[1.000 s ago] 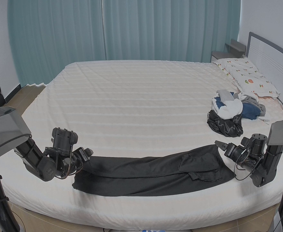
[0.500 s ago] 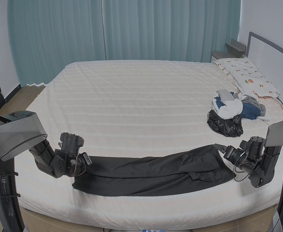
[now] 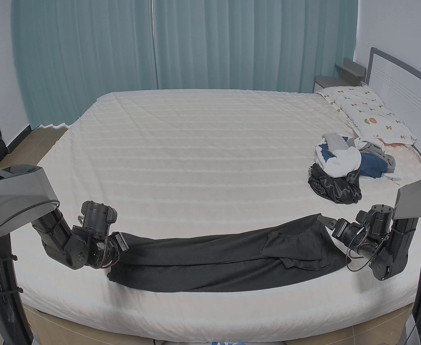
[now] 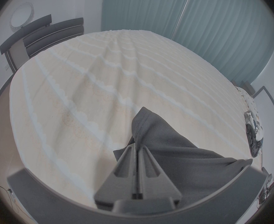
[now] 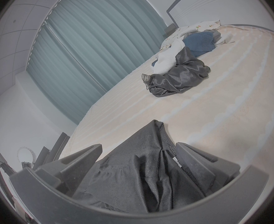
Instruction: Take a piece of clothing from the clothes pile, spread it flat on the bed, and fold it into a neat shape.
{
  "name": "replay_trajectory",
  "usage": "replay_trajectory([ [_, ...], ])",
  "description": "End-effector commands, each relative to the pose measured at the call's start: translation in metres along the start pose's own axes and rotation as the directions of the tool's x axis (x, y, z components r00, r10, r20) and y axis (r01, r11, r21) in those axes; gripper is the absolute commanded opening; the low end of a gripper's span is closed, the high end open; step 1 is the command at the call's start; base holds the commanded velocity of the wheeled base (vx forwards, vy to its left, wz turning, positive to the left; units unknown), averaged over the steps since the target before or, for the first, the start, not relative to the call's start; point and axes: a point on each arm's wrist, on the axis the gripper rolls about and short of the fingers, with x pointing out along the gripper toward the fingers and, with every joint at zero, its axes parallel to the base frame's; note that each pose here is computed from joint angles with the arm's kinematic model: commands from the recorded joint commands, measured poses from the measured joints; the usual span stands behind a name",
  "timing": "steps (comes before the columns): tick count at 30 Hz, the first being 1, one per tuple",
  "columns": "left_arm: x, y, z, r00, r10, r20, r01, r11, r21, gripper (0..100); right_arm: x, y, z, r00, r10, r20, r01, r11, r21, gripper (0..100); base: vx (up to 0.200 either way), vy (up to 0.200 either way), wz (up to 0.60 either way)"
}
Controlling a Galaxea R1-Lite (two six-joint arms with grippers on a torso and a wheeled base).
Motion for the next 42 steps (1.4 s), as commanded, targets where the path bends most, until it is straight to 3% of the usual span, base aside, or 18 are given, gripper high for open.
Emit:
replay_trajectory([
  [1, -0.002, 0.0, -0.004, 1.0, -0.007, -0.007, 0.007, 1.0, 0.003, 100, 0.0, 0.0, 0.001, 1.0, 0.0, 0.004, 0.0, 1.0, 0.0, 100, 0.0, 0.0, 0.0],
  [6, -0.01, -0.005, 0.008, 0.998, -0.048, 0.039, 0.049, 0.998, -0.029, 100, -0.001, 0.001, 0.004, 1.0, 0.003, 0.011, -0.003, 1.0, 0.007, 100, 0.0, 0.0, 0.0],
  [10, -0.018, -0.012, 0.049, 0.982, -0.12, 0.145, 0.138, 0.984, -0.117, 100, 0.009, 0.005, 0.011, 0.999, 0.028, 0.015, -0.028, 0.999, 0.018, 100, 0.0, 0.0, 0.0],
  [14, -0.011, -0.015, 0.062, 0.98, -0.18, 0.087, 0.19, 0.973, -0.129, 100, 0.024, 0.0, 0.016, 0.997, 0.03, -0.064, -0.027, 0.999, 0.046, 100, 0.0, 0.0, 0.0],
  [20, 0.016, -0.012, 0.063, 0.97, -0.241, -0.024, 0.234, 0.958, -0.164, 100, 0.04, -0.01, 0.017, 0.995, 0.05, -0.092, -0.044, 0.997, 0.062, 100, 0.0, 0.0, 0.0],
  [31, 0.044, -0.004, 0.049, 0.977, -0.198, -0.079, 0.186, 0.973, -0.135, 100, 0.044, -0.013, 0.011, 0.986, 0.095, -0.135, -0.086, 0.994, 0.071, 100, 0.0, 0.0, 0.0],
  [42, 0.052, -0.005, 0.048, 0.977, -0.199, -0.08, 0.187, 0.974, -0.13, 100, 0.049, -0.014, 0.013, 0.985, 0.111, -0.136, -0.101, 0.992, 0.075, 100, 0.0, 0.0, 0.0],
])
